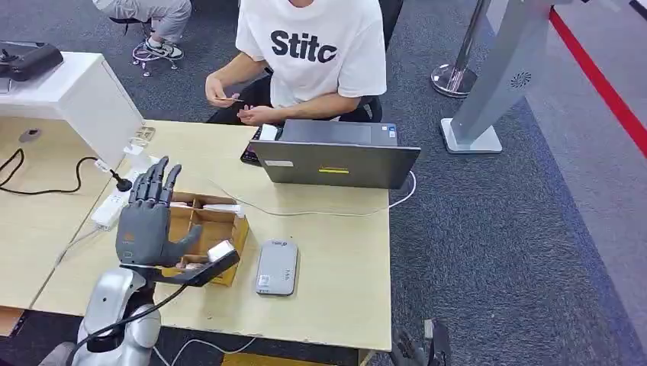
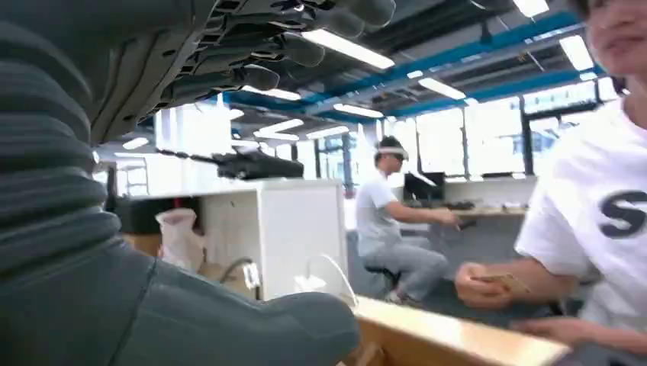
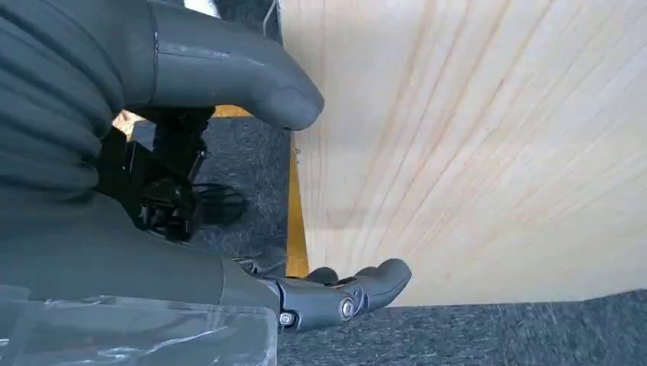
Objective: Pass the card to the sensor for recognition and then transmit it.
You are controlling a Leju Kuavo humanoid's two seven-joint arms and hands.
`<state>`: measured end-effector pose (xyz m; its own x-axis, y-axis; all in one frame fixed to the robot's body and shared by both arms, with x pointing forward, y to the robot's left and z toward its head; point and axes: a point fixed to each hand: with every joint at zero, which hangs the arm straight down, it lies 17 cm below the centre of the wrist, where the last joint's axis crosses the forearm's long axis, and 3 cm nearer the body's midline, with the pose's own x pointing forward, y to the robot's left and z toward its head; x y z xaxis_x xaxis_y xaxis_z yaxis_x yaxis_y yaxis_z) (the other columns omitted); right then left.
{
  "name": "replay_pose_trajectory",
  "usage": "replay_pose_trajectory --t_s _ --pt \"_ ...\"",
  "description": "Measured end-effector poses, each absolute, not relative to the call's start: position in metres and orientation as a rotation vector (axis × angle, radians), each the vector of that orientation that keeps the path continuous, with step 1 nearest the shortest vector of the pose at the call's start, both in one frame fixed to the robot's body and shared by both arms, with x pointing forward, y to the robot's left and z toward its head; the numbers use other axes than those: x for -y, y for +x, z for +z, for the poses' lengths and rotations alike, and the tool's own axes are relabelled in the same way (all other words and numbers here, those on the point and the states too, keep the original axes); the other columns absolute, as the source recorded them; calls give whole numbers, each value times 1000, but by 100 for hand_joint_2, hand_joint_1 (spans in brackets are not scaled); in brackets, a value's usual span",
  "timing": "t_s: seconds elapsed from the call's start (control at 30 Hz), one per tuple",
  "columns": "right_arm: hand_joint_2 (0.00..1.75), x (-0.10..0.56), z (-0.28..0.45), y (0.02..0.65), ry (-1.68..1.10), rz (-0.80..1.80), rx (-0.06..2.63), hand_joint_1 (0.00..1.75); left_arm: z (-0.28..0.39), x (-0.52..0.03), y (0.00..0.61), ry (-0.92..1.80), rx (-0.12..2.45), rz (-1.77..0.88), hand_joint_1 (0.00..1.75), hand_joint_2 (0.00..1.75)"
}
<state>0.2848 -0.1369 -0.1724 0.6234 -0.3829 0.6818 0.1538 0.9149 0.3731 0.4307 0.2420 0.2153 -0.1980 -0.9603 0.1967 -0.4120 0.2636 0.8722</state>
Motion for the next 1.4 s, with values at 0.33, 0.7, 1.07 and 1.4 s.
replay_pose_trajectory --t_s 0.33,0.7,1.07,1.4 --pt "175 140 -173 284 288 -339 851 0 191 -163 409 1010 1829 -982 0 175" --pt "175 153 -171 289 269 -411 867 0 122 -135 370 783 1736 -1104 0 175" --pt "175 156 -171 289 265 -426 870 0 93 -194 363 1039 1572 -1288 0 175" --pt "175 156 -171 289 264 -427 871 0 89 -203 362 1065 1551 -1316 0 175"
